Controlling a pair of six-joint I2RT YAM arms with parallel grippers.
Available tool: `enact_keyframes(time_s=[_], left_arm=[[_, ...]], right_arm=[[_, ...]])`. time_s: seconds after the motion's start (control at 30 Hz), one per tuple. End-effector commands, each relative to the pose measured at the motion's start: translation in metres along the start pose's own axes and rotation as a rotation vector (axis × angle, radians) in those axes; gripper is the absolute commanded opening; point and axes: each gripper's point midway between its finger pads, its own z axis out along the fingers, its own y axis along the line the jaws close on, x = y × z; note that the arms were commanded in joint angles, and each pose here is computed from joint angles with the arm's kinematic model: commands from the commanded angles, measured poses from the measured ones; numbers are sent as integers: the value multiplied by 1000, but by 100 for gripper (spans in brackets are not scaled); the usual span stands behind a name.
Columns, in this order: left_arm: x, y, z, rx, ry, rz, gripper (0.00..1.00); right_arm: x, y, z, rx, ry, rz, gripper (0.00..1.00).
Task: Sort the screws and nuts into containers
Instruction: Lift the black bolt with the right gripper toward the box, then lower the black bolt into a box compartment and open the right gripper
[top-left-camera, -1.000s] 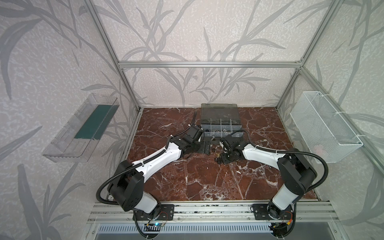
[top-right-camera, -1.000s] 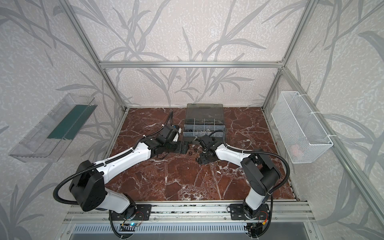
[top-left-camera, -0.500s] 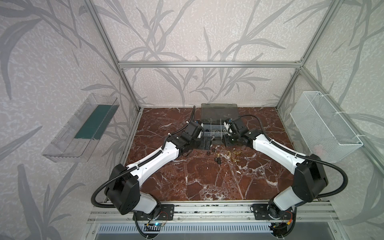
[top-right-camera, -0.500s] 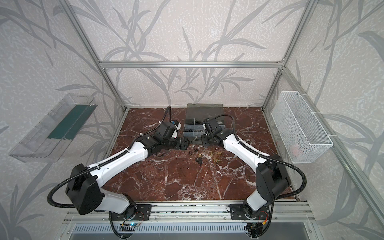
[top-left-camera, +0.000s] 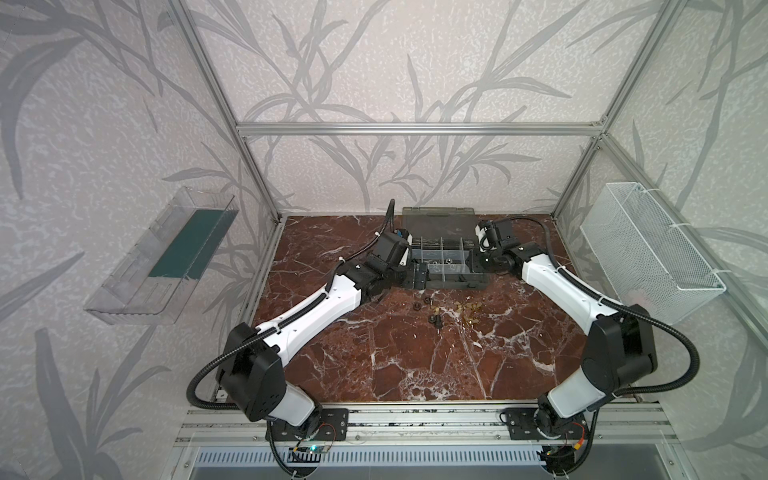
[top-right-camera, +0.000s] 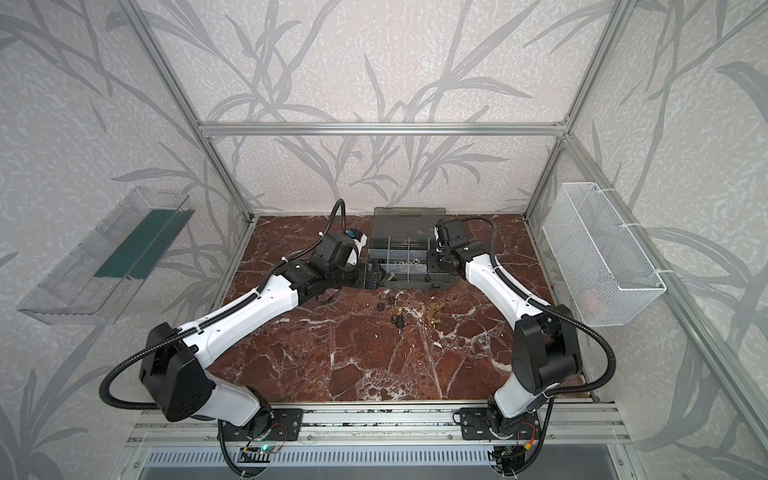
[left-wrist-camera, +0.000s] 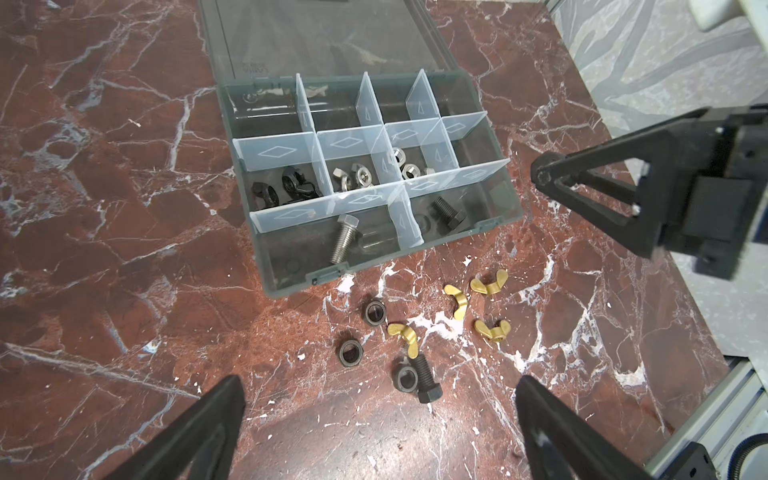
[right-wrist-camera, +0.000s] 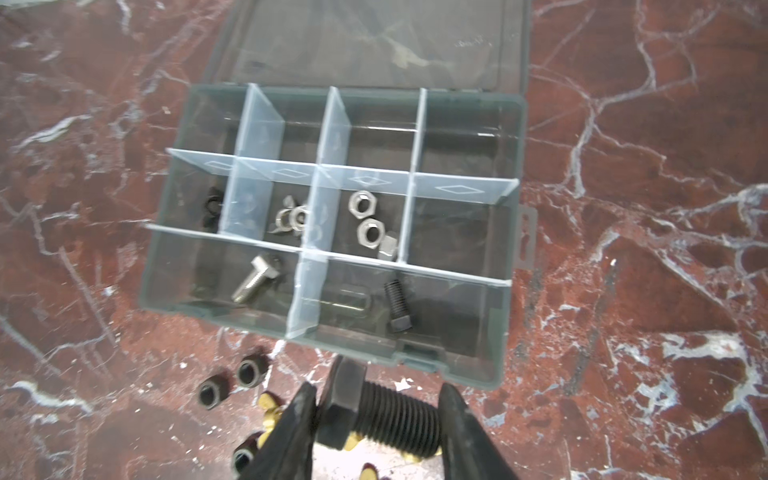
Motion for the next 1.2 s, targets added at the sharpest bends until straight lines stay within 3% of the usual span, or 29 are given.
enact_keyframes(time_s=[0.0, 0.63, 1.17], left_arm=[[-11, -2, 6, -8, -8, 38, 100], [-12, -7, 45, 6, 39, 39, 100], [-1, 0, 31, -13, 49, 34, 99]], right_arm=[[-10, -2, 8, -12, -7, 0, 33], [26, -11, 82, -31, 170, 44, 33], [33, -15, 86, -11, 199, 51, 59]])
